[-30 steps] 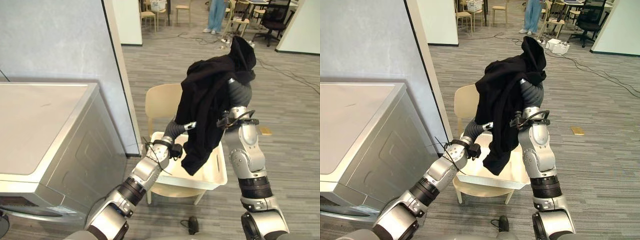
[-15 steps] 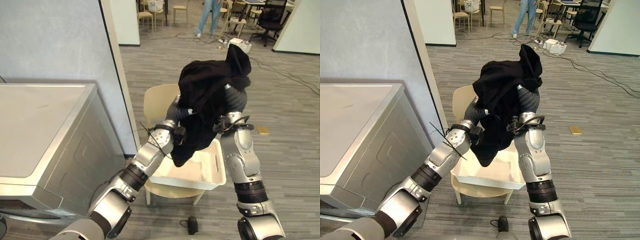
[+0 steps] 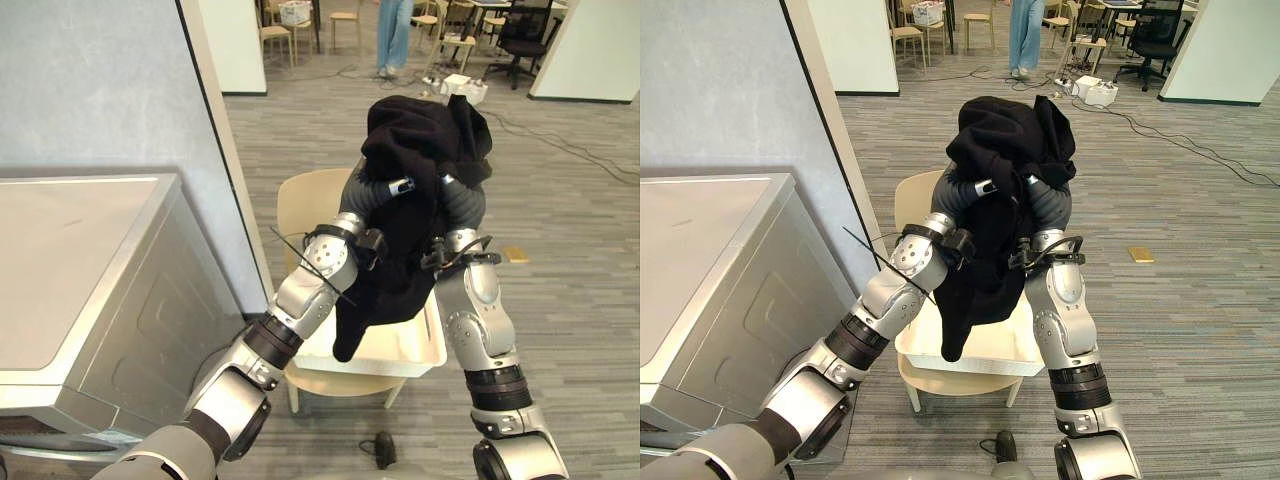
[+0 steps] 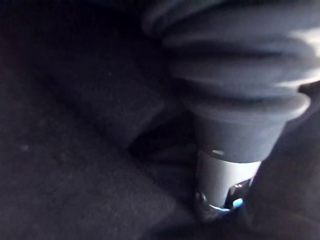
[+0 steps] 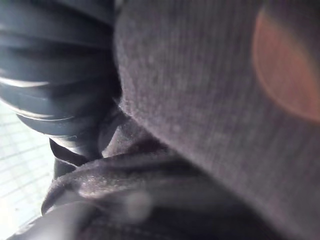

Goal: Pick up the laundry basket with both hands and put the clothes into the washing machine.

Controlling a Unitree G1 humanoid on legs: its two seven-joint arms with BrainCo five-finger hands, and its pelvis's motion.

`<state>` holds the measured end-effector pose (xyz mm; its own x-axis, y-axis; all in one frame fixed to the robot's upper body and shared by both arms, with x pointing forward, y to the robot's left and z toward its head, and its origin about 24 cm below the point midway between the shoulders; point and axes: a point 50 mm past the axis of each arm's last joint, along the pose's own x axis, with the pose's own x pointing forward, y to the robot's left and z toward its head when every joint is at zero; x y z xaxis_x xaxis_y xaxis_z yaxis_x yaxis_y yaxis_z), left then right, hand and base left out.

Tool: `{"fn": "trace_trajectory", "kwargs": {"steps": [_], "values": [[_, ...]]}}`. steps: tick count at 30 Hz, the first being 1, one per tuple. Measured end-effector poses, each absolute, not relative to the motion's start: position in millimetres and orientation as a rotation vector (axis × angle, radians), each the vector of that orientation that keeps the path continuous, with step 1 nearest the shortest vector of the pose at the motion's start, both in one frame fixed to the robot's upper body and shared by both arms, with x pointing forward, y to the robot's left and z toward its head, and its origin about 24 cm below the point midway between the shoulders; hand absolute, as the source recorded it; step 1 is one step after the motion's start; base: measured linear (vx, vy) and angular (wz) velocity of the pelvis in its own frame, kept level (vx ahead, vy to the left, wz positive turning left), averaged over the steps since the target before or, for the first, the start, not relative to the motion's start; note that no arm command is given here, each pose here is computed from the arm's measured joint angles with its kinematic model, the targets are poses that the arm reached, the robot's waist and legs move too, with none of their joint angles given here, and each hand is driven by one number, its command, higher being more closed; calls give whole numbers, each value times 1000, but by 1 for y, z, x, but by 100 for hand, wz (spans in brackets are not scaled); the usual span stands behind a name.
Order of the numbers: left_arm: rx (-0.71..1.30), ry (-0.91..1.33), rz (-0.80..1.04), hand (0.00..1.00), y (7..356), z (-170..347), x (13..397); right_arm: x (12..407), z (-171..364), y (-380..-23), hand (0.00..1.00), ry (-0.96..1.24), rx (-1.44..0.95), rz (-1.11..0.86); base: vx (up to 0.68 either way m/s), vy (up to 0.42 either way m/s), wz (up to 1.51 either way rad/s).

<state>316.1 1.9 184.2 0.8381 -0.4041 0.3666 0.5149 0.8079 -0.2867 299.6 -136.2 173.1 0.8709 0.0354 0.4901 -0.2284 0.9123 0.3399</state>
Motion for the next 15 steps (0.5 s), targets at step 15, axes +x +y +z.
{"fn": "trace_trajectory", "kwargs": {"steps": [15], "values": [[-426,-308,-483,100,4,189,317,297,167,-131,100,-484,403,168,0,0,0]]}}
